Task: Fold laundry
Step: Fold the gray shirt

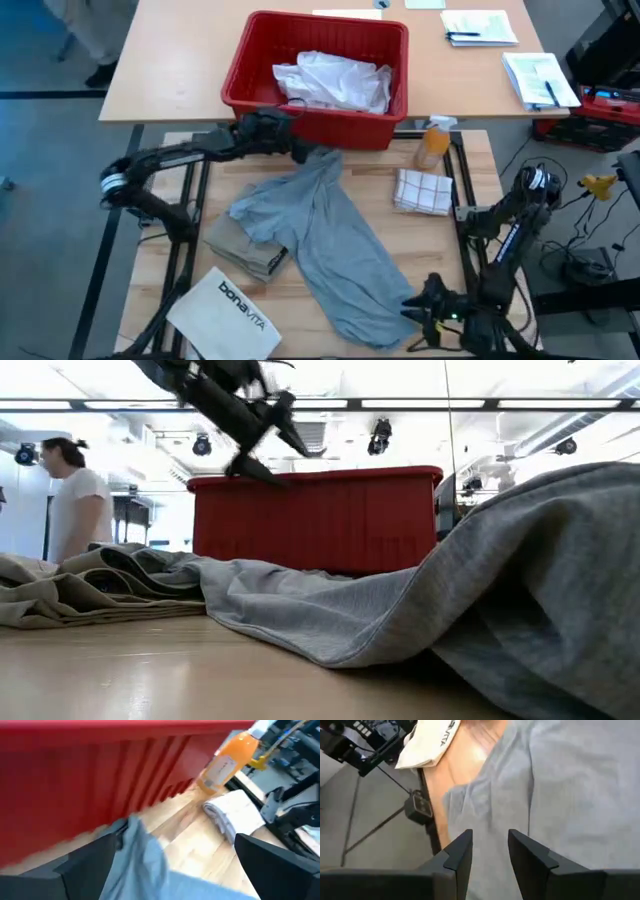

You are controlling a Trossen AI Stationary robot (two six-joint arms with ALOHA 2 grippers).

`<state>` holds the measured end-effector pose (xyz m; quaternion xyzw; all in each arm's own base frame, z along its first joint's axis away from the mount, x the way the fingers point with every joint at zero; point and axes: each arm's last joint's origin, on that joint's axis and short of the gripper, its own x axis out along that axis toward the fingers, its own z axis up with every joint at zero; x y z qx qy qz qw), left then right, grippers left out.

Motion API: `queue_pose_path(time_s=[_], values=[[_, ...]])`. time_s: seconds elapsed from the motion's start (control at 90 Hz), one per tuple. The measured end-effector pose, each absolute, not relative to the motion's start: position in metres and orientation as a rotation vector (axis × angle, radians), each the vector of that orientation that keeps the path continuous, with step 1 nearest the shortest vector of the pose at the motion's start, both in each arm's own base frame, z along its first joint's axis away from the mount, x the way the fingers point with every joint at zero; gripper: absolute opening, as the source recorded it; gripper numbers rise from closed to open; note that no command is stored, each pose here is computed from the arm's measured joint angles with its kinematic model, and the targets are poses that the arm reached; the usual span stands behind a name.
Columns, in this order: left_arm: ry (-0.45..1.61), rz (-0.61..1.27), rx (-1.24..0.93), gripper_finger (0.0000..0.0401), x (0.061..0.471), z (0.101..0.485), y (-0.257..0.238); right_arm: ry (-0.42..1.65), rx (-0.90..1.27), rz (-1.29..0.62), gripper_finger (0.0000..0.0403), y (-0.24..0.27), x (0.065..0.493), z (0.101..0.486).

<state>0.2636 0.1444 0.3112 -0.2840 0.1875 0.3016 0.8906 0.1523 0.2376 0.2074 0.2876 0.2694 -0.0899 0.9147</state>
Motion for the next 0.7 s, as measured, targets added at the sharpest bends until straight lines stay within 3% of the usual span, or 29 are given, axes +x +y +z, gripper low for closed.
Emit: queue_pose_path(time_s=[0.233, 0.533, 0.7], values=[[0.516, 0.737, -0.721, 0.0389, 0.200, 0.277, 0.104, 0.567, 0.485, -0.267, 0.0070, 0.197, 0.211, 0.228], [0.343, 0.679, -0.903, 0.0389, 0.148, 0.225, 0.053, 0.692, 0.423, -0.071, 0.0038, 0.097, 0.278, 0.246], [0.284, 0.613, -0.917, 0.0389, 0.141, 0.205, 0.042, 0.658, 0.530, -0.190, 0.0052, 0.035, 0.294, 0.246]])
